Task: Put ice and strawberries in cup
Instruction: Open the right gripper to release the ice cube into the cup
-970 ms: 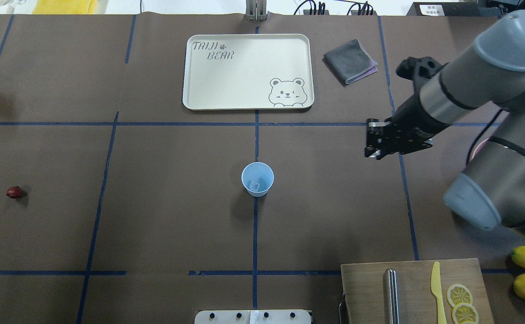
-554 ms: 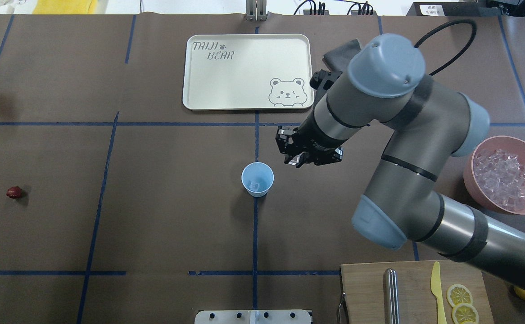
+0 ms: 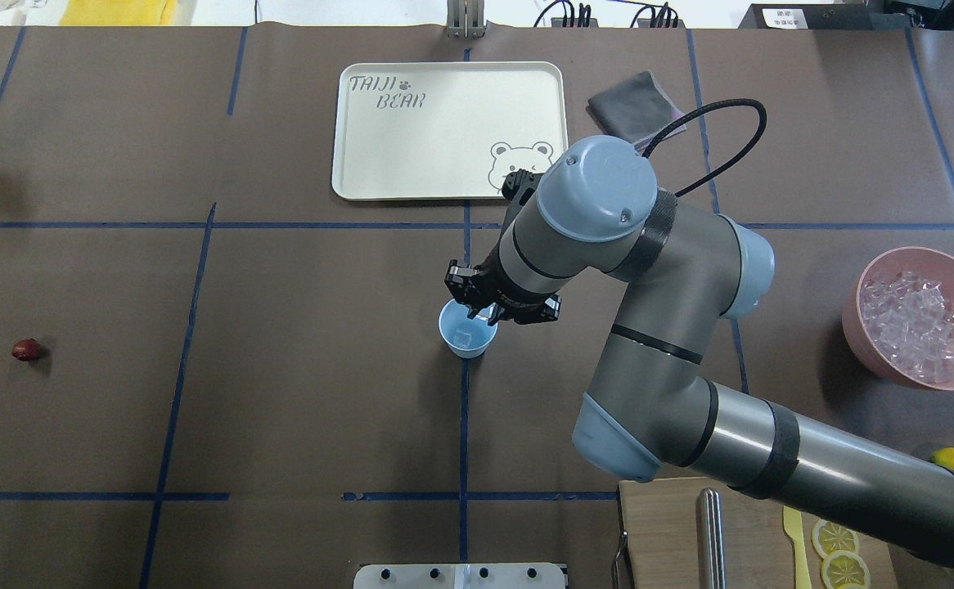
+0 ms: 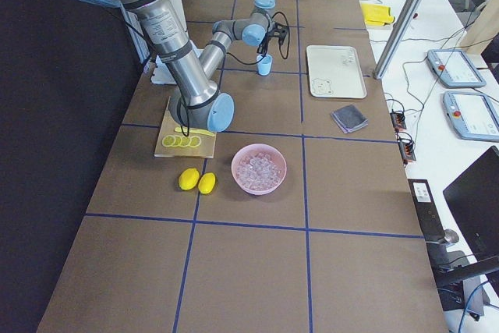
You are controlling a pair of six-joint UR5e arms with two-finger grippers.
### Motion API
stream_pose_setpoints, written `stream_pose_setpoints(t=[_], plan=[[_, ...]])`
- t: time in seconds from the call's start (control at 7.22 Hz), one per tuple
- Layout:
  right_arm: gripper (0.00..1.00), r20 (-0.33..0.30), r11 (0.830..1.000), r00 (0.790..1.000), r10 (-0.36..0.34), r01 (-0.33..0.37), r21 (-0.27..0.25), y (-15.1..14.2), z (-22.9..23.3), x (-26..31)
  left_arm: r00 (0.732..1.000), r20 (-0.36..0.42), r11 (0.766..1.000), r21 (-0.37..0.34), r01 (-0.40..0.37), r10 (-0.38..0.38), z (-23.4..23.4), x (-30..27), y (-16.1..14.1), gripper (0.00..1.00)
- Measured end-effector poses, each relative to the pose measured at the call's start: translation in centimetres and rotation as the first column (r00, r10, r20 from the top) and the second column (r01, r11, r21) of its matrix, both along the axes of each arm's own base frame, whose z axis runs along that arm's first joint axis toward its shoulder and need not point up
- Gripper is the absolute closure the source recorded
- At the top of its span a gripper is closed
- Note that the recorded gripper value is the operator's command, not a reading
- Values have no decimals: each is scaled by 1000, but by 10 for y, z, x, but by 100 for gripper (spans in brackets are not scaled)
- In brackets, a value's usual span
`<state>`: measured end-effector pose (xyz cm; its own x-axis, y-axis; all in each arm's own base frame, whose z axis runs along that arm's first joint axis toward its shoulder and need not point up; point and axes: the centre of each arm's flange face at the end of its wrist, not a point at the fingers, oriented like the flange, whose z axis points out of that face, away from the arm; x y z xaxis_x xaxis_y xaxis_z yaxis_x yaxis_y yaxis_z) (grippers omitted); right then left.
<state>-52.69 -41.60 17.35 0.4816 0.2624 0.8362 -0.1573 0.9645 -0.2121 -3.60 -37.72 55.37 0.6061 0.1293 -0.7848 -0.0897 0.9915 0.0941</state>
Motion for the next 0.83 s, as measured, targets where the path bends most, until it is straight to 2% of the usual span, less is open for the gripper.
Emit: stream_pose_setpoints(t=[0.28, 0.83], plan=[[11, 1, 999, 1000, 16, -16, -37, 0, 2, -11, 1000, 0, 1000, 5, 1, -1, -3, 0, 0, 0], [12, 3, 998, 1000, 28, -28, -59, -1, 0, -14, 1000, 0, 1000, 7, 1, -1, -5, 0, 1, 0]])
